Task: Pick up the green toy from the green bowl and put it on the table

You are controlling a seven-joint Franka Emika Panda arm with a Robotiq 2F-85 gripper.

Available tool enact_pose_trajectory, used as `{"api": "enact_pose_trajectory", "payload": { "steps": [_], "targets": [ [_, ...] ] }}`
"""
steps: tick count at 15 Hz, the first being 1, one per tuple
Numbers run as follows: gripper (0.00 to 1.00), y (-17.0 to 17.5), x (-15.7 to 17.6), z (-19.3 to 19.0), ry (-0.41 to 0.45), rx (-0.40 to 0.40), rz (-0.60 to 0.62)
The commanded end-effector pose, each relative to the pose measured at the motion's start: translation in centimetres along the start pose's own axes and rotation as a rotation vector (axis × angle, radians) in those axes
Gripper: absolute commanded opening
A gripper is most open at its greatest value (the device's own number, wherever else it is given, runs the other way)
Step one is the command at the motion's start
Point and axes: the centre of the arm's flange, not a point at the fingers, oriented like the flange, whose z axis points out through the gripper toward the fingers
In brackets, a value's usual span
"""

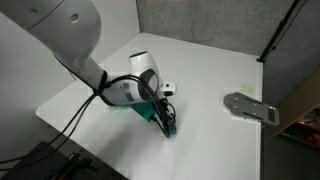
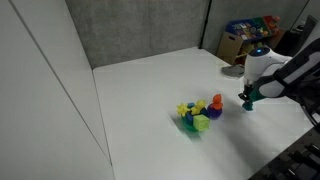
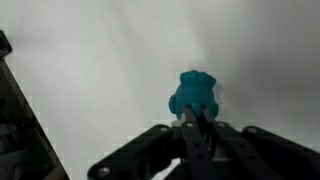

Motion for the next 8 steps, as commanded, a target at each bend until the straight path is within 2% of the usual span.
{"api": "enact_pose_trajectory", "payload": {
  "steps": [1,2,8],
  "targets": [
    [0.17,-0.3,0.6,1.4,-0.009,-0.008,0.024],
    [0.36,-0.4,0.5,1.6,-0.015,-0.005,0.026],
    [0.82,-0.6,0.2,-1.1,-0.010,0.049,0.006]
  ]
}}
